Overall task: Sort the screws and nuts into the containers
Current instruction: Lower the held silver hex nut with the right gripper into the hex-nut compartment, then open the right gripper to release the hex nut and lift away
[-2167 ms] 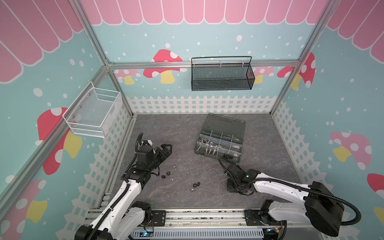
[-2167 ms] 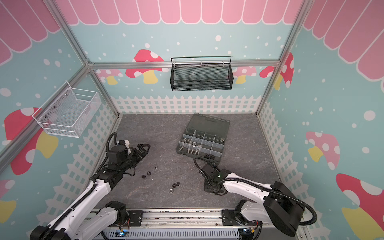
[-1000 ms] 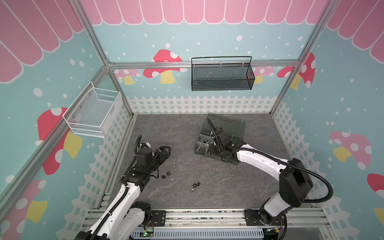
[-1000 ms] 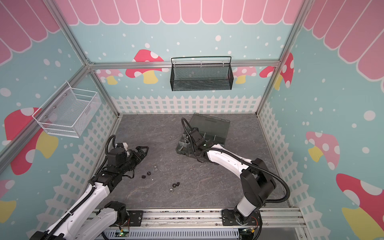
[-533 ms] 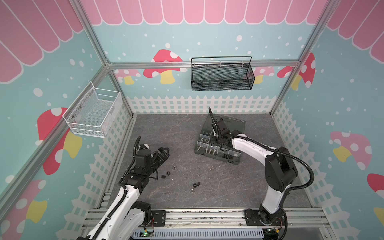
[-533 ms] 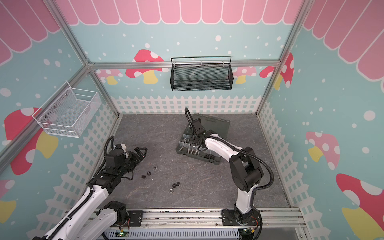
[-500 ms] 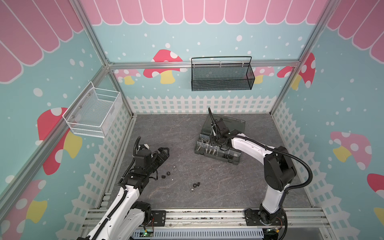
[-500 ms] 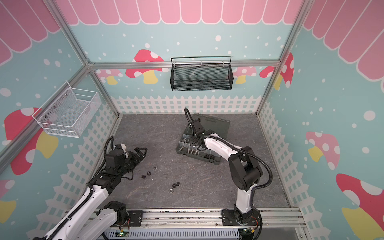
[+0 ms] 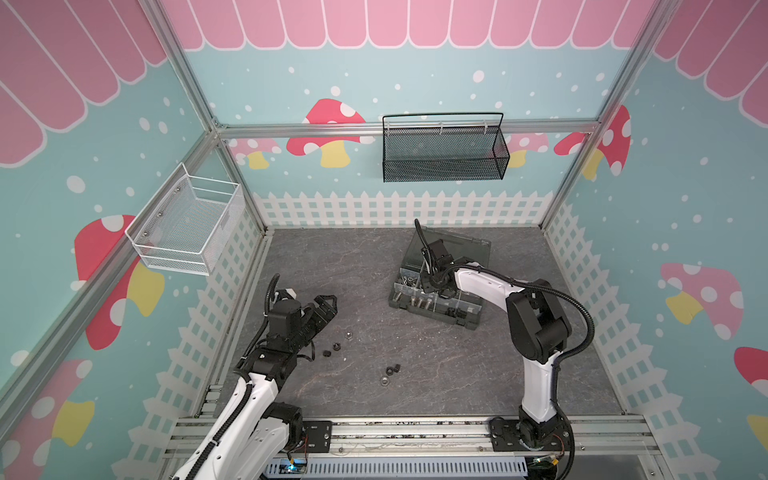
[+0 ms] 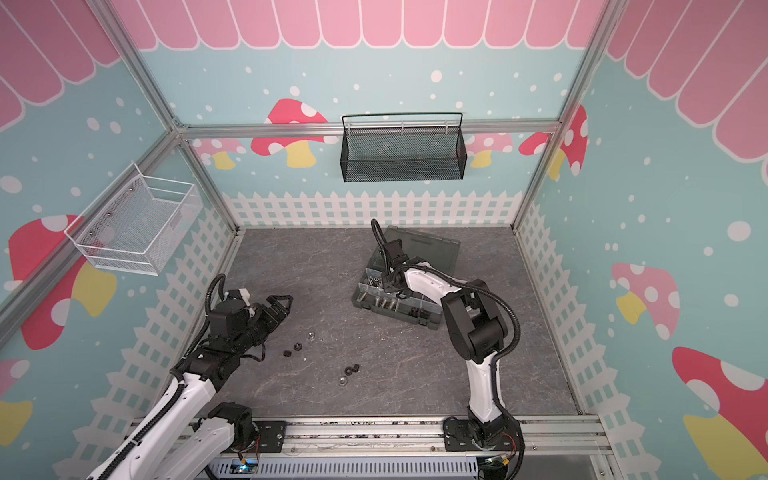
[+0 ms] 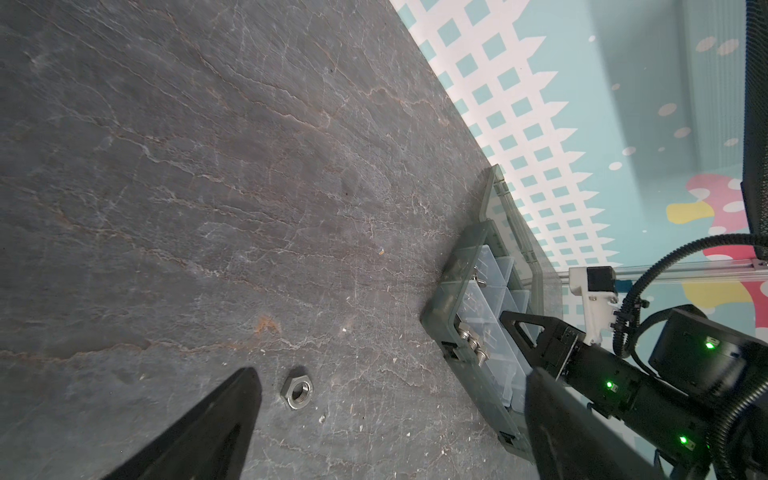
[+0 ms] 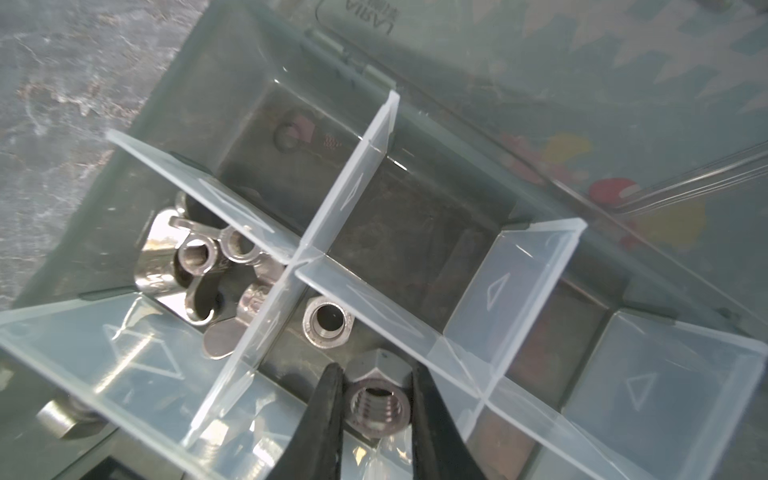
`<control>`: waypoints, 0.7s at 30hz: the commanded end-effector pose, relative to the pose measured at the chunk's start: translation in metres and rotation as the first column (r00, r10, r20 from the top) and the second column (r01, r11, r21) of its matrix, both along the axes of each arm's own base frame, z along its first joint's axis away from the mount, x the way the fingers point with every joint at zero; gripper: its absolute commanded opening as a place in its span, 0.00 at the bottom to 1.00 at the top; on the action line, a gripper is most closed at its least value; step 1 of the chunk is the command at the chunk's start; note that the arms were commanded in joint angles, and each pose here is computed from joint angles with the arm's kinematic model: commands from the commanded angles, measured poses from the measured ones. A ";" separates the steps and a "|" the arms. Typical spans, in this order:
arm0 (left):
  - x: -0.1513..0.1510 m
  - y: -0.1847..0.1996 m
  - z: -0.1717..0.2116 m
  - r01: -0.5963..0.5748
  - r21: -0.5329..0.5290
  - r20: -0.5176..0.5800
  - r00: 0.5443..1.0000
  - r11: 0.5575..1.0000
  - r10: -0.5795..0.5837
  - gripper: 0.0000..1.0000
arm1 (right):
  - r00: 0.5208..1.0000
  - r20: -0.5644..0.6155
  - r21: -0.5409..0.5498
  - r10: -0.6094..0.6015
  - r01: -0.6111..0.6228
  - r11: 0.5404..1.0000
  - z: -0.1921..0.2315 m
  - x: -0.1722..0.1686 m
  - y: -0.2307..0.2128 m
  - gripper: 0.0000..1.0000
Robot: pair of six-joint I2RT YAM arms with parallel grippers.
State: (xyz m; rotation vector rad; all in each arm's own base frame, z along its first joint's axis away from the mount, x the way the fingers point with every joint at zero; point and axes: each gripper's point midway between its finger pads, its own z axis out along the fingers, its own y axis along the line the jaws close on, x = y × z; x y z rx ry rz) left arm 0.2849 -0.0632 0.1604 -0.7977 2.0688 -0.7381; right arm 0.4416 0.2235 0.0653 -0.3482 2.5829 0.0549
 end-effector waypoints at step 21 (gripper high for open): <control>-0.007 0.008 -0.004 -0.041 0.006 -0.023 0.999 0.999 0.041 1.00 | 0.999 0.007 0.022 0.042 -0.042 0.999 0.015 0.004 0.007 0.33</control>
